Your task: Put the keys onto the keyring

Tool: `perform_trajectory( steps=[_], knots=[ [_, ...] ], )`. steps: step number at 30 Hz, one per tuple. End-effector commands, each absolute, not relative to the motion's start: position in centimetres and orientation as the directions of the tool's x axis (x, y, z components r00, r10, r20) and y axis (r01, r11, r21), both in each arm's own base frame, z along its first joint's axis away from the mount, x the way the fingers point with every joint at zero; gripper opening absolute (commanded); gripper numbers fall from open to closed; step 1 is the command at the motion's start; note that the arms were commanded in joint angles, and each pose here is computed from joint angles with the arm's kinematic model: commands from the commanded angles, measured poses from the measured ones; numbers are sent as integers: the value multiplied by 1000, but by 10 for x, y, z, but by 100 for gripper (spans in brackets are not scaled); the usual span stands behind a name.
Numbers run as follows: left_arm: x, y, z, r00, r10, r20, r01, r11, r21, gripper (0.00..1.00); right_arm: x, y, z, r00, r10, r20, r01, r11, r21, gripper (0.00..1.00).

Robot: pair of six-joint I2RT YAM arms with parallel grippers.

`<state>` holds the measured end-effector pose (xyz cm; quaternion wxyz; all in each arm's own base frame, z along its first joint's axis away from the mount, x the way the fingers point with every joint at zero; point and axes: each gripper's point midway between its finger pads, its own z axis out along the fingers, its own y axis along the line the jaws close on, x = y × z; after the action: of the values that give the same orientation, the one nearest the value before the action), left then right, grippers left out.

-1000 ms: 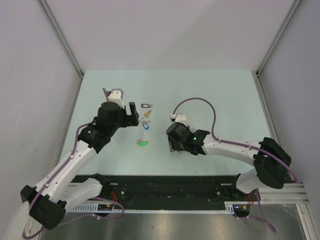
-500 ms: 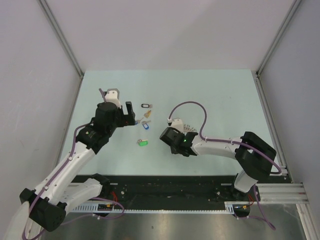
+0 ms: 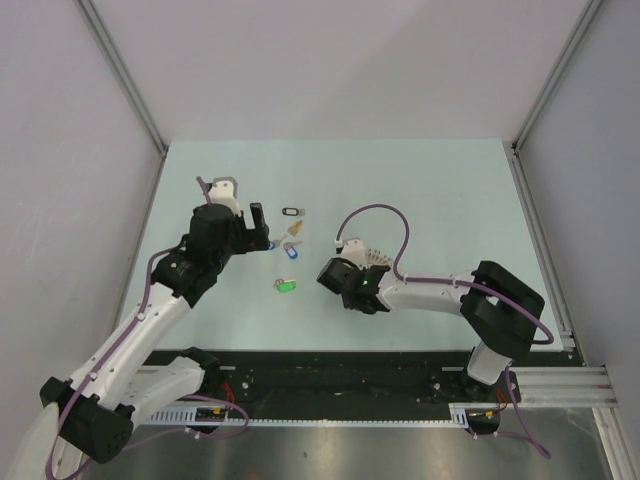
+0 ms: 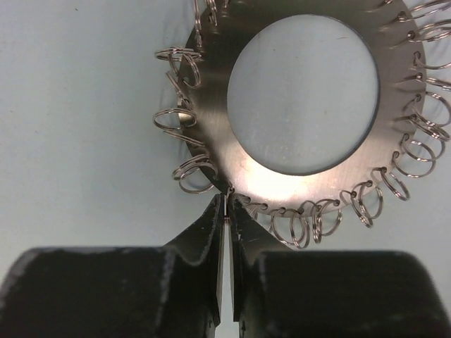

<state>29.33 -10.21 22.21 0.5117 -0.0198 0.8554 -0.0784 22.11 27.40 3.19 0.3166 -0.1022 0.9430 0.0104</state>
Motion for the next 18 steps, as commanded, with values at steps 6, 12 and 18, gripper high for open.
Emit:
perform_trajectory(
  steps=[6, 12, 18],
  knots=[
    [296, -103, 221, -483, -100, -870, 71, 986, -153, 100, 232, 264, 54, -736, -186, -650, -162, 982, -98, 0],
    [295, -115, 225, -470, -95, -877, 144, 973, -183, 100, 238, 269, 80, -660, -220, -718, -251, 966, -66, 0],
    [284, -154, 235, -445, -60, -893, 377, 892, -248, 100, 251, 266, 145, -476, -177, -861, -339, 941, -6, 0]
  ],
)
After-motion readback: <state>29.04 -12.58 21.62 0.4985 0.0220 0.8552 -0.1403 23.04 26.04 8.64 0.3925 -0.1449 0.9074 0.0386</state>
